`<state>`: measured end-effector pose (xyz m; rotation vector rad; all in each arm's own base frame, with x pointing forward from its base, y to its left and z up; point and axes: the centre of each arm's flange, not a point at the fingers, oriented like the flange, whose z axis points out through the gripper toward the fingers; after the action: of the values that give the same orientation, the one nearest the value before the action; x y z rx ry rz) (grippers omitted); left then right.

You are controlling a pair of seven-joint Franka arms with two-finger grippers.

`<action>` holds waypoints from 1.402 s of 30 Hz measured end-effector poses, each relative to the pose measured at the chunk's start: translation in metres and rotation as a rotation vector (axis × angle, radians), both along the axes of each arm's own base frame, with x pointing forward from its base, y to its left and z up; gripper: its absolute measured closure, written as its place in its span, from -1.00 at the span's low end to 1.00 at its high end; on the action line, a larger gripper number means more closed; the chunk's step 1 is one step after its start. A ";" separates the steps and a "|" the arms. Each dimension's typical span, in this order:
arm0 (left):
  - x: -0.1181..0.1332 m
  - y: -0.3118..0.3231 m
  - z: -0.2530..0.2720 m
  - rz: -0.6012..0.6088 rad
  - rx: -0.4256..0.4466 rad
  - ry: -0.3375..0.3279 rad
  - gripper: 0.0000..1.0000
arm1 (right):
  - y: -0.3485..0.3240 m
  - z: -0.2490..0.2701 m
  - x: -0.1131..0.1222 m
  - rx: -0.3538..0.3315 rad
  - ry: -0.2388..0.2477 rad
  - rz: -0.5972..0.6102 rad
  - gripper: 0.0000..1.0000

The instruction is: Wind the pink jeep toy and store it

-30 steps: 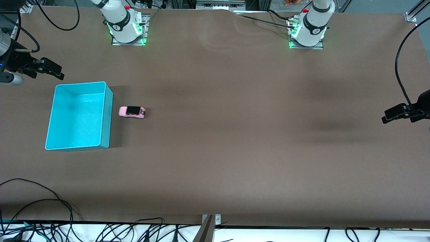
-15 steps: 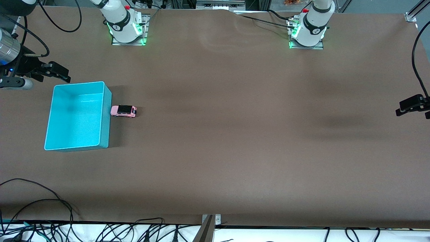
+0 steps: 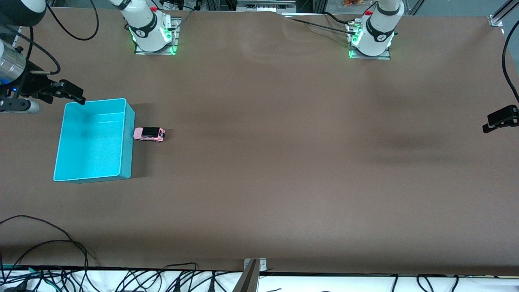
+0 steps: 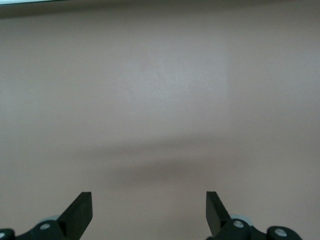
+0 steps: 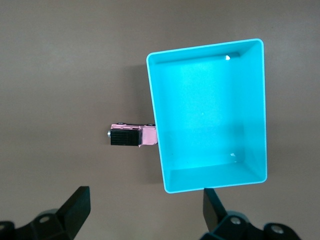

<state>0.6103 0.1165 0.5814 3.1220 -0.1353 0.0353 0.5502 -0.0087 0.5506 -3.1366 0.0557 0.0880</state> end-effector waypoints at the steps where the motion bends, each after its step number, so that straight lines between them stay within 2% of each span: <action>1: 0.000 0.000 0.000 -0.001 0.000 0.000 -1.00 | 0.000 -0.001 0.003 0.000 0.000 0.001 -1.00; 7: 0.000 -0.001 0.000 -0.002 -0.001 0.001 -1.00 | 0.003 -0.001 0.011 -0.001 -0.007 0.002 -1.00; 20: -0.001 -0.001 -0.001 -0.003 -0.003 0.007 -1.00 | 0.001 -0.015 0.020 -0.003 0.011 0.000 -1.00; 29: 0.003 -0.023 -0.001 -0.034 0.001 0.009 -1.00 | -0.004 -0.057 0.033 -0.005 -0.007 -0.012 -1.00; 42: 0.005 -0.050 0.004 -0.042 0.039 0.007 -1.00 | -0.003 -0.139 0.011 -0.004 -0.022 -0.010 -1.00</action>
<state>0.6149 0.0667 0.5853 3.1568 -0.2034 0.0215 0.5616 -0.0113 0.4116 -3.1408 0.0712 0.0529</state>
